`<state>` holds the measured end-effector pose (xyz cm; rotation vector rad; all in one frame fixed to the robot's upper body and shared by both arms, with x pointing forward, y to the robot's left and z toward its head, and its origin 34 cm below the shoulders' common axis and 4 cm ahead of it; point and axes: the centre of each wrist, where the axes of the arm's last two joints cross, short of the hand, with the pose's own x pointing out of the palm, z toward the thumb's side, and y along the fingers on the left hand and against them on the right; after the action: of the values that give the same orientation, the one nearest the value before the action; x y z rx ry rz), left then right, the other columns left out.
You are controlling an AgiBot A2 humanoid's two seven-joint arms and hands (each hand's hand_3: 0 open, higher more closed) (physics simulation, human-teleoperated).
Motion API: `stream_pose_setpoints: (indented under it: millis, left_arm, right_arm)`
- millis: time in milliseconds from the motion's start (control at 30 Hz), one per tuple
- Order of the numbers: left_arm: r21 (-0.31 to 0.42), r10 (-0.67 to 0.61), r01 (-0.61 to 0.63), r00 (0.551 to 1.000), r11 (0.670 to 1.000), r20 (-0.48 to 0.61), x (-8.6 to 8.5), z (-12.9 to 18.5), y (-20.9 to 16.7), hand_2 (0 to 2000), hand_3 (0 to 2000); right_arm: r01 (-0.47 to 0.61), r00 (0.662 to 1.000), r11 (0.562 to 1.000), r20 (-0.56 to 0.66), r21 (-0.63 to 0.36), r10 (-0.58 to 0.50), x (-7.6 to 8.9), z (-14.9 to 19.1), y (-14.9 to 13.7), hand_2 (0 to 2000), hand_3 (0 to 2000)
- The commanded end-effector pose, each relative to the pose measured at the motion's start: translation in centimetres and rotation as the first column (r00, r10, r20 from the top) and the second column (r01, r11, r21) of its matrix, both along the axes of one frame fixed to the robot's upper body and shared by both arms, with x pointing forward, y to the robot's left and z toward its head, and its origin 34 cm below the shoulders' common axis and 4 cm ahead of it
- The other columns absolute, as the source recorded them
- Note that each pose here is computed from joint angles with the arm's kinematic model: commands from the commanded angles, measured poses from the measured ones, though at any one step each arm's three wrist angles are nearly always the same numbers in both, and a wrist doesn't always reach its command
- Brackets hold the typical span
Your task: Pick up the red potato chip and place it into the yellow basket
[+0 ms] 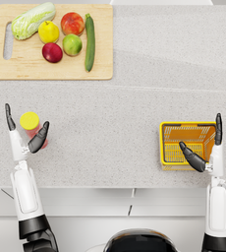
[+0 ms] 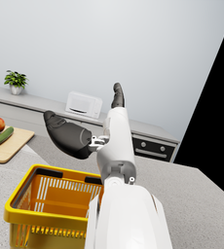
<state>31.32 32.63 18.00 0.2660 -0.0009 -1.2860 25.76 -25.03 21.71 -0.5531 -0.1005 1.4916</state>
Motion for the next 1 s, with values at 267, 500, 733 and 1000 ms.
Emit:
stream_pose_setpoints:
  millis: [267, 500, 733, 1000]
  left_arm:
    - [-0.124, 0.013, -0.064, 0.927, 0.990, -0.375, 4.2, -7.9, 0.6, 0, 0]
    - [-0.226, 0.011, -0.161, 0.836, 0.961, -0.548, 6.0, -9.6, 1.0, 0, 0]
    - [-0.032, -0.050, 0.043, 0.970, 0.999, -0.237, 3.7, -4.8, -1.7, 2000, 2000]
    - [0.248, -0.424, 0.361, 0.861, 0.899, 0.280, -1.2, 9.5, -10.4, 2000, 2000]
  right_arm:
    - [-0.061, 0.998, 0.998, -0.035, -0.004, 0.061, -0.2, -1.0, 1.8, 0, 0]
    - [-0.061, 0.997, 0.998, -0.054, 0.006, 0.061, -0.4, -1.6, 1.9, 0, 0]
    - [-0.129, 0.992, 0.992, 0.000, 0.015, 0.129, 0.1, -0.2, 4.1, 0, 0]
    - [-0.364, 0.932, 0.931, 0.014, 0.042, 0.363, 1.3, 0.5, 12.2, 0, 0]
